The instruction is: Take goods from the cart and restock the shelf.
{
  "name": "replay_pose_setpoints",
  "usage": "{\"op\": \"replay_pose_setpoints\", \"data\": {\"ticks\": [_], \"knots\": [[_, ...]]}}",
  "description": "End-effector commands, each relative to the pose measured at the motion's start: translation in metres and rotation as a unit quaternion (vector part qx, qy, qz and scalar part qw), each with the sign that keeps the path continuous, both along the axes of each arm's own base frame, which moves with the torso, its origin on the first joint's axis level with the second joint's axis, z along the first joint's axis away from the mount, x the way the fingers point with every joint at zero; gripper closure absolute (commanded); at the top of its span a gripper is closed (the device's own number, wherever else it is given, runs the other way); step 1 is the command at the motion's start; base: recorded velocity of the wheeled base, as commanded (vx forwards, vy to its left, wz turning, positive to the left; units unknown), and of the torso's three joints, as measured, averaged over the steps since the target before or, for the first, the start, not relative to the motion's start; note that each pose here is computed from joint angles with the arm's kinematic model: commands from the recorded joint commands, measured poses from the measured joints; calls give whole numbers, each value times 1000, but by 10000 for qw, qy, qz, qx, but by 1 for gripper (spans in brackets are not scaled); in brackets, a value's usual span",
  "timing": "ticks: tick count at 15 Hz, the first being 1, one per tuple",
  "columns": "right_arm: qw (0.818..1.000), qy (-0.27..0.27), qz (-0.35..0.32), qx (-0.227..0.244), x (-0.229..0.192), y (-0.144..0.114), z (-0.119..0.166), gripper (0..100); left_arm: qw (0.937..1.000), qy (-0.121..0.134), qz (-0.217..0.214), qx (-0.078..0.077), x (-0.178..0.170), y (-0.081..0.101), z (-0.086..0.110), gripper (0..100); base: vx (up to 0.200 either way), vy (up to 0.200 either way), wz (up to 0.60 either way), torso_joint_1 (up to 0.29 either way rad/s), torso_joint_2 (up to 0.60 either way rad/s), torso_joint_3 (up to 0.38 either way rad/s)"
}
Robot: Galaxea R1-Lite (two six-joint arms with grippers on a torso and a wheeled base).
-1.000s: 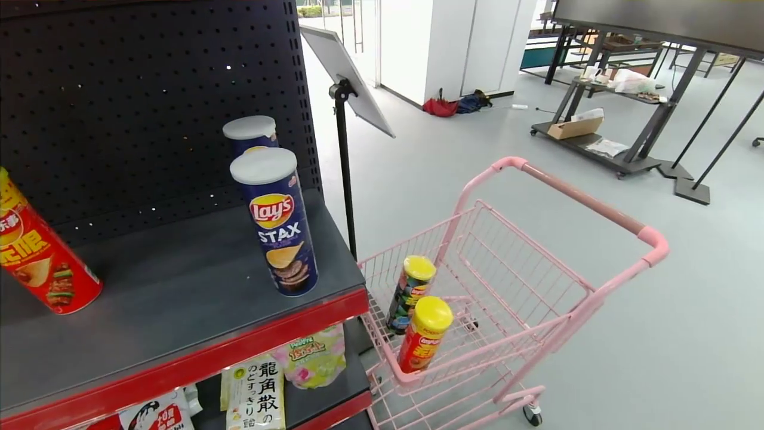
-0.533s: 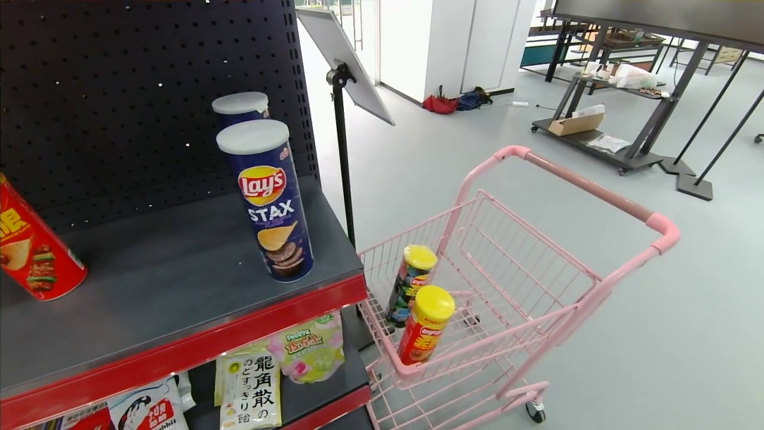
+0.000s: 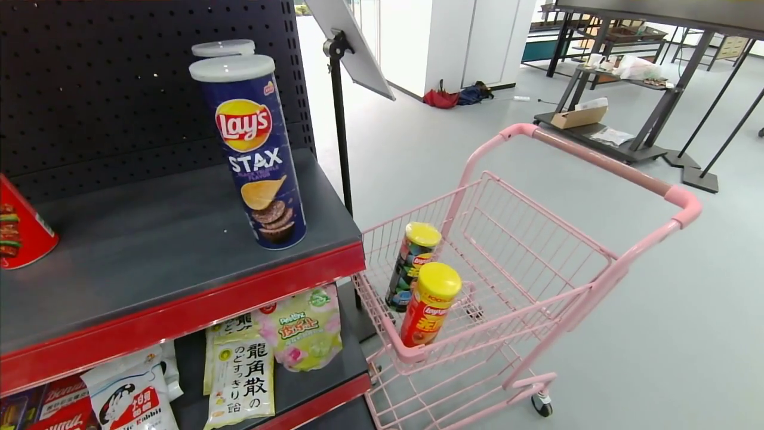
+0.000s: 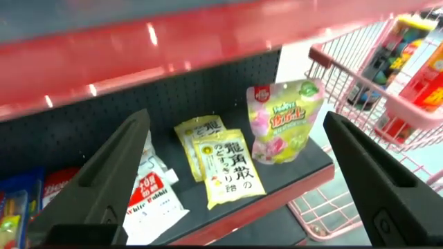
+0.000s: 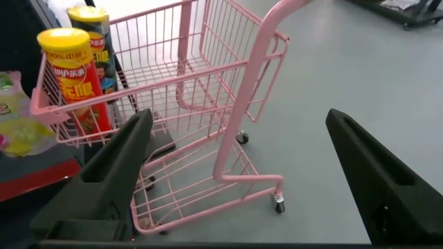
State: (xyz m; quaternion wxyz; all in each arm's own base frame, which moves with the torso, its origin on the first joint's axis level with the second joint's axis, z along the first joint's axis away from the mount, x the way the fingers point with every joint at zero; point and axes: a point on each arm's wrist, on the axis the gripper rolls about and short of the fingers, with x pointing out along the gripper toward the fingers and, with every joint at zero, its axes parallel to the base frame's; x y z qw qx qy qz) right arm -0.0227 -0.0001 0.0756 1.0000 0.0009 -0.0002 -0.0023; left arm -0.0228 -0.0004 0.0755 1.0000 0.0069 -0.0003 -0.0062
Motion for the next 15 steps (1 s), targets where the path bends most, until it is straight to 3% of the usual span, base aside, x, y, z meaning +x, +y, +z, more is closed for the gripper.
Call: {"op": "replay_pose_setpoints", "data": {"ticks": [1, 5, 10, 11, 12, 13, 15], "knots": [[10000, 2, 0, -1, 0, 0, 0, 0, 10000, 2, 0, 8, 0, 0, 0, 0, 0, 0, 0, -173, 544, 354], [10000, 2, 8, -9, 0, 0, 0, 0, 10000, -6, 0, 0, 0, 0, 0, 0, 0, 0, 0, -148, 515, 361], [9996, -84, 214, -133, 0, 1, 7, 0, 10000, 2, 0, 8, 0, 0, 0, 0, 0, 0, 0, -29, 94, 71], [9961, -38, 837, 264, 13, 3, 93, 0, 10000, 2, 0, 8, 0, 0, 0, 0, 0, 0, 0, 0, 0, 0], [9923, 147, 1135, 483, 35, 4, 130, 0, 10000, 2, 0, 8, 0, 0, 0, 0, 0, 0, 0, 0, 0, 0], [9823, 420, 1803, 297, 59, 10, 150, 0, 10000, 2, 0, 23, 0, 0, 0, 0, 0, 0, 0, 0, 0, 0], [9745, 875, 2059, 187, 116, 21, 158, 0, 10000, 2, 0, 15, 0, 0, 0, 0, 0, 0, 0, 0, 0, 0]]}}
